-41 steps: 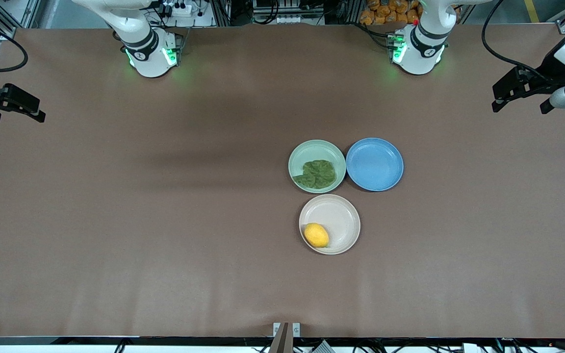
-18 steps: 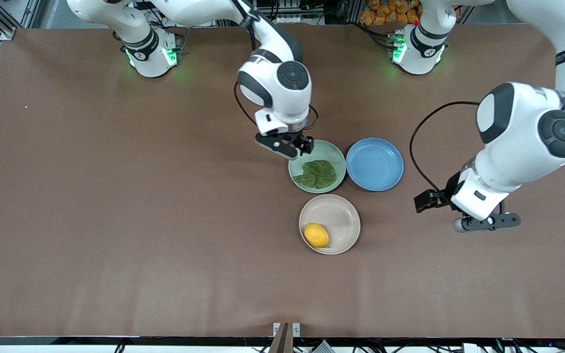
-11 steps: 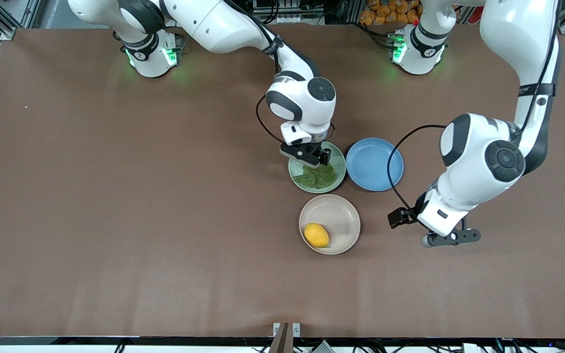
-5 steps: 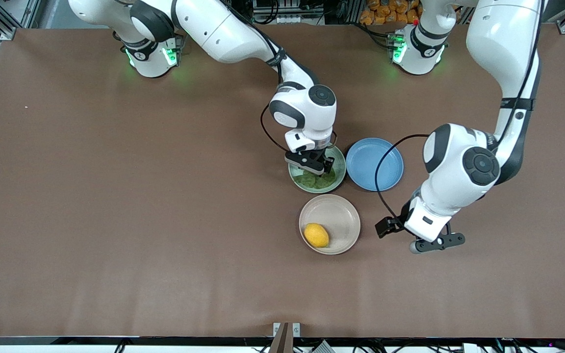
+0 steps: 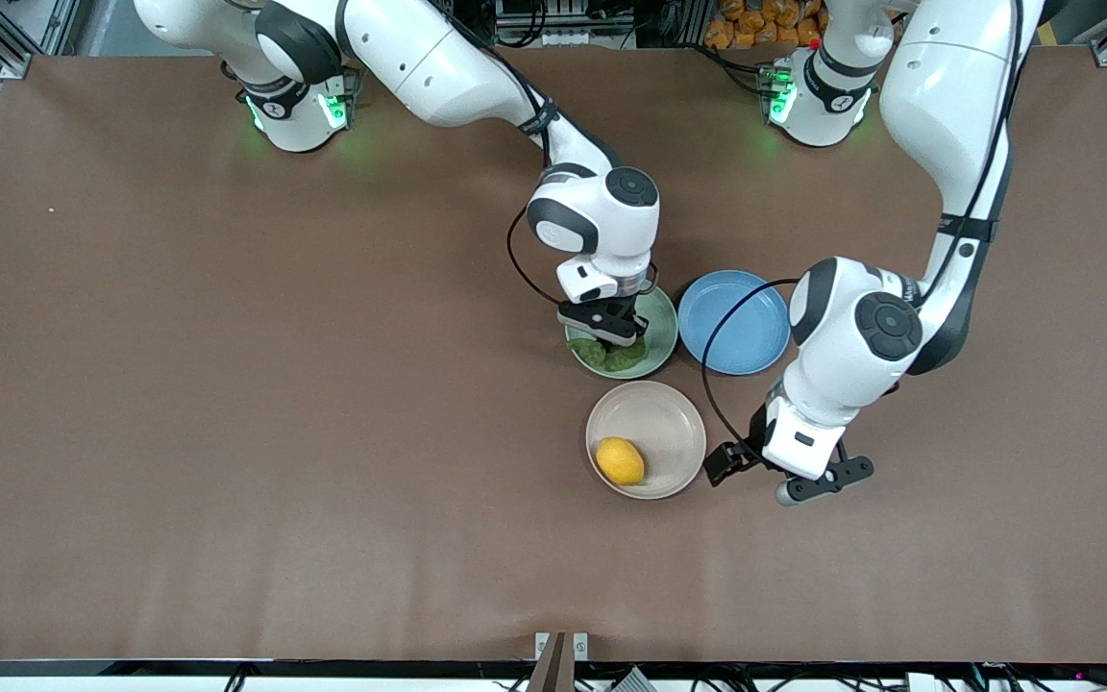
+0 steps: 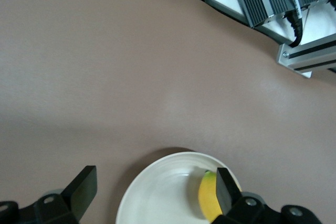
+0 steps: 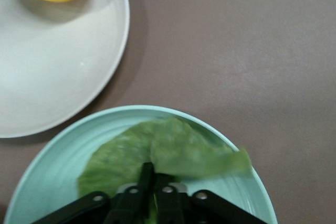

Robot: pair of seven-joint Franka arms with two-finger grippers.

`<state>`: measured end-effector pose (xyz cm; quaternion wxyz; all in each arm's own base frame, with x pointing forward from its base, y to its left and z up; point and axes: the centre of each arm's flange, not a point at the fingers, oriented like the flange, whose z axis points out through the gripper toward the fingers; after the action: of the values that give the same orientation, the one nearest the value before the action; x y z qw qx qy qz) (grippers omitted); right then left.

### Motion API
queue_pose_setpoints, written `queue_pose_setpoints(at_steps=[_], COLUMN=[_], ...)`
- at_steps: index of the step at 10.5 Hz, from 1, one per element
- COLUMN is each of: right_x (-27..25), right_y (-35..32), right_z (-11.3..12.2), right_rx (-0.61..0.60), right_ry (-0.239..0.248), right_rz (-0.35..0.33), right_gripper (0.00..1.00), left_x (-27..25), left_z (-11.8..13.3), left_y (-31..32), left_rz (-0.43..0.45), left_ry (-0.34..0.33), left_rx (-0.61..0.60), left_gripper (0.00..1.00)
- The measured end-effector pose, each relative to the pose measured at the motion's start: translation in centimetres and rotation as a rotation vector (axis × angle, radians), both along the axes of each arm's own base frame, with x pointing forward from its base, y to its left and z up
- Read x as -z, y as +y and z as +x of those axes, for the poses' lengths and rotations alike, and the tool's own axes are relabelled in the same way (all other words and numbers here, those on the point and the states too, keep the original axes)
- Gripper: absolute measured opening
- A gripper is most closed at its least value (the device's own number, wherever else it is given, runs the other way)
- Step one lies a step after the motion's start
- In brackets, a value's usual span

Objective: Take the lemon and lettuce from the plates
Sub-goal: 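Lift the lettuce with the right gripper while the left gripper grasps the lemon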

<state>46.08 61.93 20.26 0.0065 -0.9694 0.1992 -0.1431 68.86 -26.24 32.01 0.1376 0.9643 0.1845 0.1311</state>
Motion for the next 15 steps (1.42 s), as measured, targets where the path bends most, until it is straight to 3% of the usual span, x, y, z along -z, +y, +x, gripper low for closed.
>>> queue_pose_setpoints(at_steps=[3, 5, 7, 10, 12, 15], right_x=[-6.5, -13.0, -20.0, -28.5, -30.7, -27.9], right_y=[-0.6, -3.4, -9.5, -25.7, -39.9, -55.3], right_z=[1.3, 3.6, 7.9, 14.9, 18.2, 20.7], right_rx=[-0.017, -0.04, -0.06, -0.025, -0.032, -0.084], right_ry=[0.029, 0.105, 0.179, 0.319, 0.424, 0.475], right_rz=[-0.007, 0.009, 0.037, 0.096, 0.09, 0.052], right_gripper=[0.01, 0.01, 0.01, 0.01, 0.01, 0.01], left_x=[1.6, 2.4, 3.4, 5.8, 6.7, 8.4], left_z=[-0.3, -0.7, -1.4, -2.9, -3.4, -4.1], left_y=[-2.2, -3.3, -4.8, -7.5, -8.9, -10.3], left_rz=[-0.053, -0.06, -0.057, -0.054, -0.059, -0.069], left_ry=[-0.03, -0.022, -0.009, 0.015, 0.024, 0.02], left_rx=[-0.069, -0.075, -0.055, -0.027, -0.029, -0.026], left_gripper=[1.0, 1.0, 1.0, 1.0, 1.0, 1.0])
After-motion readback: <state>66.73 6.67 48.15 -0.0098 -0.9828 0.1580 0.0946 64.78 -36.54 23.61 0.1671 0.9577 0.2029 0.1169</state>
